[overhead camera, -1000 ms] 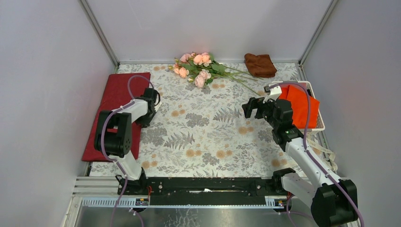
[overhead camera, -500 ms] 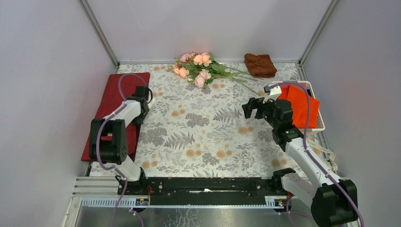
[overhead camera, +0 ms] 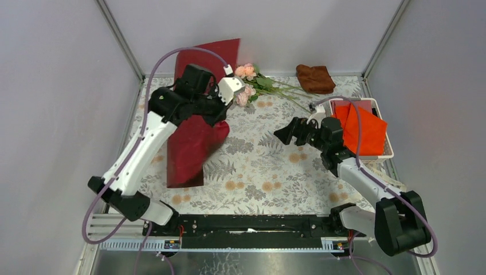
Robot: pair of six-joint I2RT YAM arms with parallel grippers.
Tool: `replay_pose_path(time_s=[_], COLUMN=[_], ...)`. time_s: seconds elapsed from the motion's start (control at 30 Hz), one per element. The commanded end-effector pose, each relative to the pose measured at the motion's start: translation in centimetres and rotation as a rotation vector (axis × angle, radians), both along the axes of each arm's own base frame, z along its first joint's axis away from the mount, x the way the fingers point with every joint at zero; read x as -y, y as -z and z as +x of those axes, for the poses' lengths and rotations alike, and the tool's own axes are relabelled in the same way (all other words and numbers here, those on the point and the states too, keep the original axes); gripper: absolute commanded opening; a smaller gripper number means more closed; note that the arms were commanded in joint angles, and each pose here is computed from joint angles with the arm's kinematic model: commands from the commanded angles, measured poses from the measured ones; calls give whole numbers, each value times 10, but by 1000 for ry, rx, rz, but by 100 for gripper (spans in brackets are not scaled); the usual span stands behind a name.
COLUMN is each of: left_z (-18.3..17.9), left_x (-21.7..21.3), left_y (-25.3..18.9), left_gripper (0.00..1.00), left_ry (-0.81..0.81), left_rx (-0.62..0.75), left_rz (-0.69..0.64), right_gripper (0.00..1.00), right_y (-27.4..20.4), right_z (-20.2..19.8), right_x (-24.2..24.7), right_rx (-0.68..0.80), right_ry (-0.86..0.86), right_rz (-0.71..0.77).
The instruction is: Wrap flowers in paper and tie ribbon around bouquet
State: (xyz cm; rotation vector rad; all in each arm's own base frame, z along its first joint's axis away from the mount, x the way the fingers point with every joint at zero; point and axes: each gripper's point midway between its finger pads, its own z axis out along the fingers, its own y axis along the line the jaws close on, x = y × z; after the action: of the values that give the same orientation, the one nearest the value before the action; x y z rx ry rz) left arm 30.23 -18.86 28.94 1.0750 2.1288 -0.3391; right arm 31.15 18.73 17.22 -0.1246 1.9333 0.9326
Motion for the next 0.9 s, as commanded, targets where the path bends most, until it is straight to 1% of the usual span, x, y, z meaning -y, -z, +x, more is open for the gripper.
replay_pose_path(time_s=[0.0,0.07,0.13,0.2,0.27,0.33,0.4,0.47,0.5,0.53,0.57,0.67,0.7,0.77,0.87], left_z=[-58,-62,-71,-85,-98,-103,-101,-91,-84,-78,-72,-56,-50,-41,-39], left_x=[-3,-18,-30,-39,-49,-65,-89,-120,-131,-141,-149,-176,-187,-211,-247], left_y=[-68,-90,-105,-122,-139,-148,-145,-126,-115,-99,-84,-38,-17,13,64], left_gripper=[0,0,0,0,0,0,0,0,0,0,0,0,0,0,0], left_ry=[57,20,11,25,29,-22,-126,-273,-324,-367,-394,-455,-467,-494,-554], left_rx=[9,106,168,224,283,344,394,432,441,432,421,358,305,211,33], left_rz=[-103,-102,-95,-106,-117,-101,-47,55,102,159,204,314,327,308,287], right_gripper=[95,95,95,99,100,100,100,100,100,100,100,100,100,100,100], right_y=[-9,2,6,4,0,-2,-1,10,24,29,44,62,69,85,110], right_z=[-3,2,10,18,29,42,52,60,64,69,72,86,89,97,110], right_x=[-34,-43,-55,-67,-74,-76,-81,-87,-90,-92,-95,-107,-109,-108,-104], right_rx=[-34,-76,-99,-95,-75,-70,-83,-118,-156,-169,-214,-255,-270,-298,-315], right_ry=[-95,-116,-146,-184,-192,-172,-158,-128,-106,-81,-65,-30,-17,19,57], right_rz=[79,92,119,125,104,89,84,51,13,-22,-63,-109,-119,-151,-240])
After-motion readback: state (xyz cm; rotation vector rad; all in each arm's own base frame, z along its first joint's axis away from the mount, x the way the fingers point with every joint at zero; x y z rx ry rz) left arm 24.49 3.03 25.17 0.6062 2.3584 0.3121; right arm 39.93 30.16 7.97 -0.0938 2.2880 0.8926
